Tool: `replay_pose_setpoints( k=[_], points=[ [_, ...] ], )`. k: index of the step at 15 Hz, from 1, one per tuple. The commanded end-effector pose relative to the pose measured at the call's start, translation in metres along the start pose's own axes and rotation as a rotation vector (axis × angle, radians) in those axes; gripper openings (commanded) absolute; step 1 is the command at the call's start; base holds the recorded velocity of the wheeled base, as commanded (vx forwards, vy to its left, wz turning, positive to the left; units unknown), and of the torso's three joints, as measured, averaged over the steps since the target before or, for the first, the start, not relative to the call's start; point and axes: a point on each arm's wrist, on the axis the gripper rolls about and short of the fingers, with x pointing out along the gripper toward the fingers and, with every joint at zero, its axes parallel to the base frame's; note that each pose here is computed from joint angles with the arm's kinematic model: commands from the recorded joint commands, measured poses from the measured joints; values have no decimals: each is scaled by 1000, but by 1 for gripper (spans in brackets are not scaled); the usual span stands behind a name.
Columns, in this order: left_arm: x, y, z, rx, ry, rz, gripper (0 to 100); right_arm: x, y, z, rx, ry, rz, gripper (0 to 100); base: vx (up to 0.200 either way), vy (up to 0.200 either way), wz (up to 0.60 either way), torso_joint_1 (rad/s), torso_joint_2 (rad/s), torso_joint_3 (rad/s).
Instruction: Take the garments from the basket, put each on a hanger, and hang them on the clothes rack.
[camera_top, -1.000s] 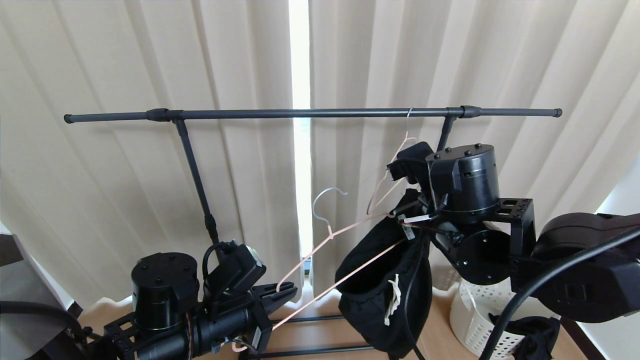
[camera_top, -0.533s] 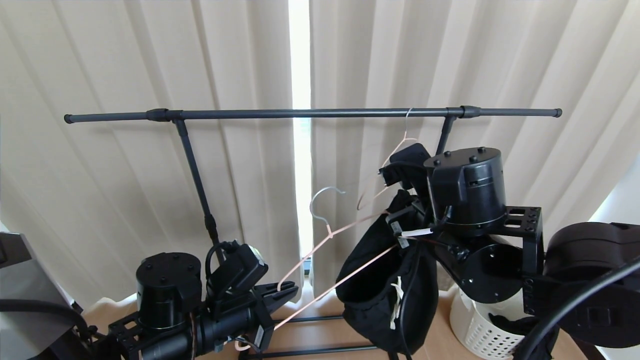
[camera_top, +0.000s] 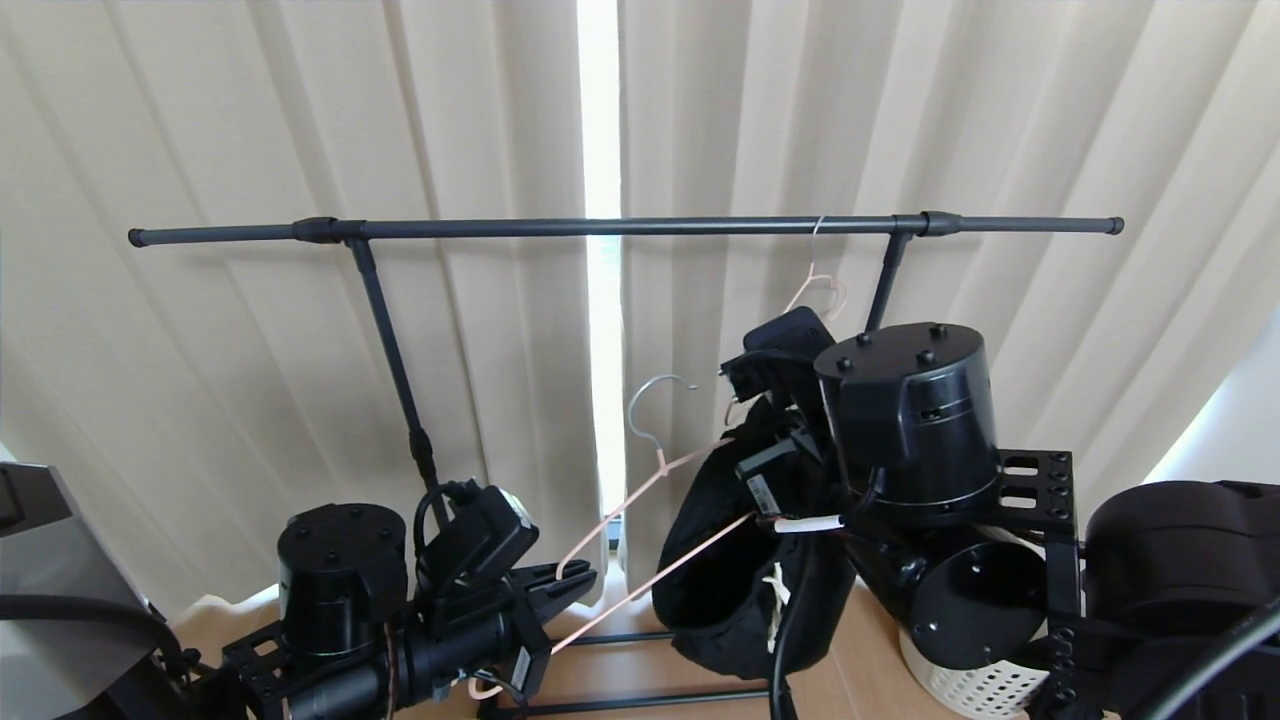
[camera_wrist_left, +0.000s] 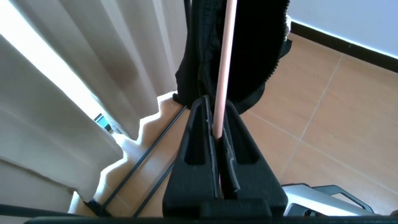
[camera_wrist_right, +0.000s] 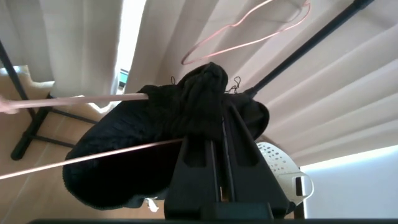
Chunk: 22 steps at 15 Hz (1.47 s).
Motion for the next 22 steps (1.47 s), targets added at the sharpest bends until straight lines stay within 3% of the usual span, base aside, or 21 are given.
replay_pose_setpoints(
  k=[1,13,22],
  points=[
    [0,0,-1,0,2,-1,0,-7,8,1,-5,-13,32,0,0,0,0,0,0,0],
    [3,-2,-4,-1,16,-9,0,-42,33,9,56,-95,152,0,0,0,0,0,0,0],
    [-4,-4,1,24,-75,-2,0,-30,19,12,82,-84,82,0,0,0,0,0,0,0]
  ],
)
